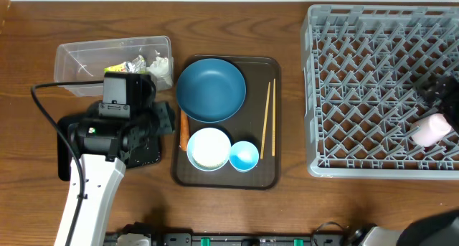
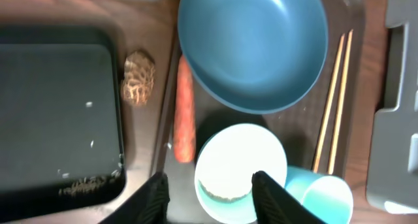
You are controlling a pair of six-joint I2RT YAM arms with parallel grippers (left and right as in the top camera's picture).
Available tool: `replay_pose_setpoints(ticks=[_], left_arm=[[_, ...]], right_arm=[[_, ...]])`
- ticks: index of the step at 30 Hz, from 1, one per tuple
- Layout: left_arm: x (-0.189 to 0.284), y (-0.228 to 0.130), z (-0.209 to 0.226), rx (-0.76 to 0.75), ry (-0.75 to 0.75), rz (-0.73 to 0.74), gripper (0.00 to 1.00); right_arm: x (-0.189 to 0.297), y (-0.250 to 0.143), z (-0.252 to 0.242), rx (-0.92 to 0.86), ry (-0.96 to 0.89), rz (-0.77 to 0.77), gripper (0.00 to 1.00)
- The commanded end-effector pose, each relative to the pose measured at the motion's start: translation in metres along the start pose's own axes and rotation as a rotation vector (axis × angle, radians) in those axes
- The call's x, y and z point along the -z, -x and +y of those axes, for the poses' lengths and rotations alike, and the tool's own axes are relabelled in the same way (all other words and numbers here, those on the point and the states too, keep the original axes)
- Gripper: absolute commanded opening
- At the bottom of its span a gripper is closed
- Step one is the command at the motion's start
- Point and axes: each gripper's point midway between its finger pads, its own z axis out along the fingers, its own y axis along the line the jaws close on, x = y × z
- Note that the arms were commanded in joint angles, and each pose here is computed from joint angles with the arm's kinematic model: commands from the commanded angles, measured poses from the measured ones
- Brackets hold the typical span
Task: Sort waste into correct bins and load items into the dishwasher rack
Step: 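Grasp the light-blue cup with the left gripper and lift it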
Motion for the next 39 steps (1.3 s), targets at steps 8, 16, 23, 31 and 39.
replay_pose_setpoints(ticks=[8, 16, 23, 31, 39], left_arm=[[-0.019, -0.027, -0.024, -0.036, -0.081, 0.154, 0.50], [-0.055, -0.071, -0.061, -0.135, -0.114, 0.371, 0.50], [-0.085, -0.111, -0.082, -0.244, -0.092, 0.519, 0.50], [-0.112, -0.127, -0.091, -0.289, -0.080, 0.569, 0.40], [-0.120, -0.124, -0.094, -0.284, -0.087, 0.554, 0.19]], right_arm=[[0.012, -0.080, 0.118, 0.424, 0.210, 0.174, 0.99], [0.005, -0.103, 0.137, 0.518, 0.206, 0.234, 0.99], [0.003, -0.104, 0.131, 0.529, 0.162, 0.239, 0.99], [0.003, -0.106, 0.130, 0.525, 0.161, 0.248, 0.99], [0.003, -0.107, 0.129, 0.522, 0.155, 0.257, 0.99]])
